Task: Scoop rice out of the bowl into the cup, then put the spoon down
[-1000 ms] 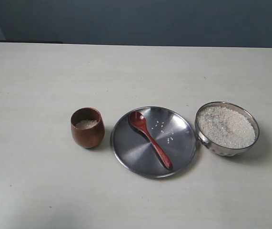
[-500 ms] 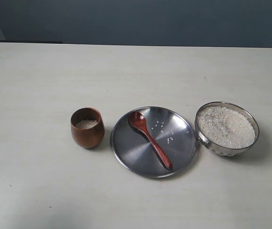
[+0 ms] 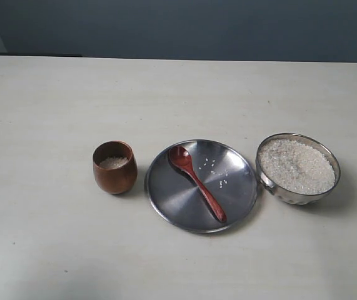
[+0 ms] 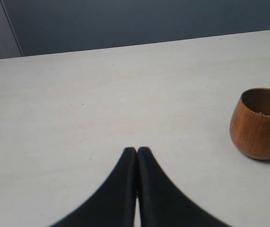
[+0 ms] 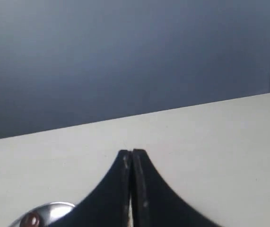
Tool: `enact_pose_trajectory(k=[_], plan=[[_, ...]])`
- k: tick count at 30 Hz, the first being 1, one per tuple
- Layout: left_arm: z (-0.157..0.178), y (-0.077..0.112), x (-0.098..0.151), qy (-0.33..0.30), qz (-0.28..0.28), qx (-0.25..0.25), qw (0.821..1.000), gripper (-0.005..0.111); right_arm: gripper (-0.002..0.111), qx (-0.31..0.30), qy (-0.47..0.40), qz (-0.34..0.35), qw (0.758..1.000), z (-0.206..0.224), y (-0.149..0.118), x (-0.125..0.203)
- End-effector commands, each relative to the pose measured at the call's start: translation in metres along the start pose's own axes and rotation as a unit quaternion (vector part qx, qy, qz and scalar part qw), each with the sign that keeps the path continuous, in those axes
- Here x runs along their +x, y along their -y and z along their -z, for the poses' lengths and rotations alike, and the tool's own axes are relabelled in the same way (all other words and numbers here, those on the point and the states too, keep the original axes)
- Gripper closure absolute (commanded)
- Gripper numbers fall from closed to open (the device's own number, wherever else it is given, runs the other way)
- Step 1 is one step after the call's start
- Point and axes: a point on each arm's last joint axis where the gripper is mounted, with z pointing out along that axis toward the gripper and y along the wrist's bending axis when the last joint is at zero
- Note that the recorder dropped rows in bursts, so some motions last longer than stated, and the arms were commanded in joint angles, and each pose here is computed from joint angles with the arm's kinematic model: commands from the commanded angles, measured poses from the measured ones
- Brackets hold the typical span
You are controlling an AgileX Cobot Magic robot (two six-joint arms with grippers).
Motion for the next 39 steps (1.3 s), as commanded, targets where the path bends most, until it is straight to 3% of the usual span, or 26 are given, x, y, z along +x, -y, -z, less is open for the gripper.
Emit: enact_pose_trajectory(k=[1, 14, 25, 30, 39], plan=[[0.000, 0.000, 0.000, 0.008, 0.002, 0.000, 1.000, 0.106, 0.108, -0.013, 0.028, -0.014, 0.999, 0.008, 0.000, 0.000], [0.000, 0.000, 0.000, 0.008, 0.002, 0.000, 1.000, 0.106, 0.108, -0.039, 0.031, -0.026, 0.998, 0.009, -0.005, 0.000], [0.000, 0.000, 0.000, 0.008, 0.002, 0.000, 1.000, 0.106, 0.108, -0.120, 0.009, 0.143, 0.982, 0.001, -0.018, 0.021], [0.000, 0.000, 0.000, 0.008, -0.001, -0.001, 1.000, 0.106, 0.108, -0.153, 0.027, 0.144, 0.977, -0.007, -0.023, 0.035], [0.000, 0.000, 0.000, 0.007, -0.002, -0.001, 1.000, 0.106, 0.108, -0.150, 0.013, 0.148, 0.977, -0.012, -0.021, 0.047]])
